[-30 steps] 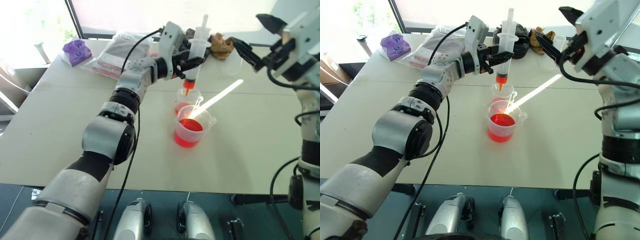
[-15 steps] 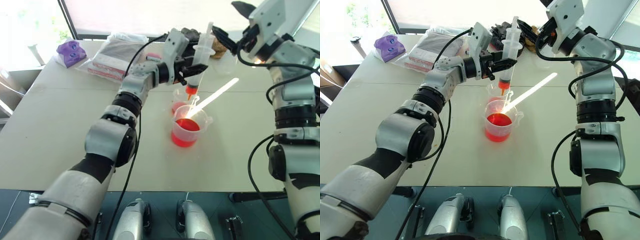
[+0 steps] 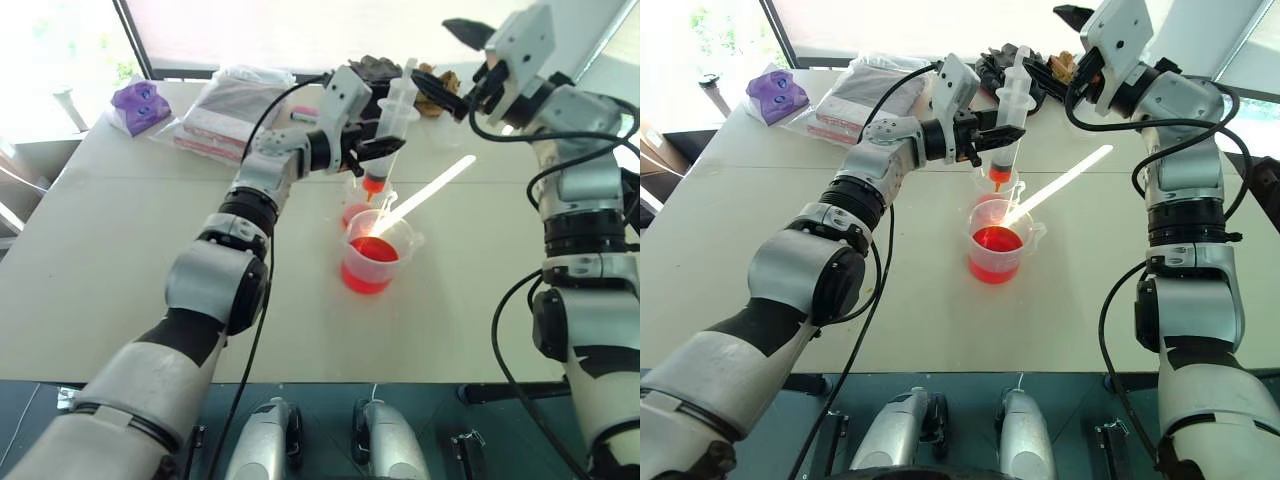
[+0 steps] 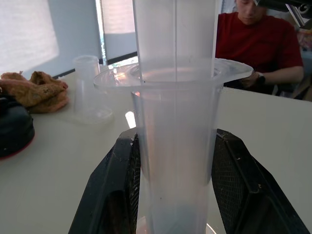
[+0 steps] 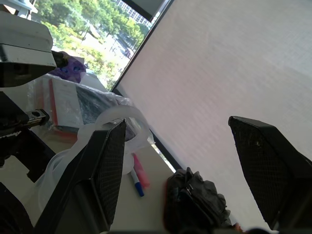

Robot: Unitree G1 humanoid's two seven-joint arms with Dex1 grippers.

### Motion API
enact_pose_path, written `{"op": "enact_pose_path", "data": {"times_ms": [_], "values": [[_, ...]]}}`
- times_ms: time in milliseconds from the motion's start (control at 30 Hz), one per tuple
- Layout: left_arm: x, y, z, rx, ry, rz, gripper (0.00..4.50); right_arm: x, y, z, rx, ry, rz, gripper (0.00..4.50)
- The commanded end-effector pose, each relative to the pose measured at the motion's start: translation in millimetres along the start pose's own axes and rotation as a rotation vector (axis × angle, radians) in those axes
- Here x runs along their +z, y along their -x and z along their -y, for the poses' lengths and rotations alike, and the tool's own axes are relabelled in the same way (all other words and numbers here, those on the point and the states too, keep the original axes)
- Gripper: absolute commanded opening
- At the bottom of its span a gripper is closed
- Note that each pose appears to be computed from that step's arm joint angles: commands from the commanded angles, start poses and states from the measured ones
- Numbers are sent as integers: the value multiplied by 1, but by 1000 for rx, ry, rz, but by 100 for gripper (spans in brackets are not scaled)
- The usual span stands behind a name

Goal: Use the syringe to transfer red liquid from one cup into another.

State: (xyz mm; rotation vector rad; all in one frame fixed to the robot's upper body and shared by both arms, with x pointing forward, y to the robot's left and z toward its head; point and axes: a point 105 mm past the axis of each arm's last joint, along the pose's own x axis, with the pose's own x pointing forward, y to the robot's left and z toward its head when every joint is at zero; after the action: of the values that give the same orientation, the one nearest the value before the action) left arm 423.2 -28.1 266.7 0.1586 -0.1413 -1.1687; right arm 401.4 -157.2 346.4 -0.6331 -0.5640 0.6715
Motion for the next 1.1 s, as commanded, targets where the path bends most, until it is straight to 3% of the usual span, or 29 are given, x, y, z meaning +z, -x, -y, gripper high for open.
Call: {"op": "enact_pose_path", "data": {"times_ms": [33, 133, 167, 867, 1100], "values": [[17, -7, 7, -35, -70, 35, 155, 17, -8, 2, 18, 38, 53, 173], [17, -5, 6, -29, -75, 35, 155, 16, -10, 0, 28, 34, 56, 22], [18, -5, 6, -28, -75, 36, 155, 15, -11, -1, 32, 35, 56, 5], [47, -1, -4, 24, -23, 142, 155, -5, -11, -42, 112, -86, 39, 5], [43, 2, -6, 26, -23, 130, 155, -9, -13, -56, 119, -133, 44, 5]]}}
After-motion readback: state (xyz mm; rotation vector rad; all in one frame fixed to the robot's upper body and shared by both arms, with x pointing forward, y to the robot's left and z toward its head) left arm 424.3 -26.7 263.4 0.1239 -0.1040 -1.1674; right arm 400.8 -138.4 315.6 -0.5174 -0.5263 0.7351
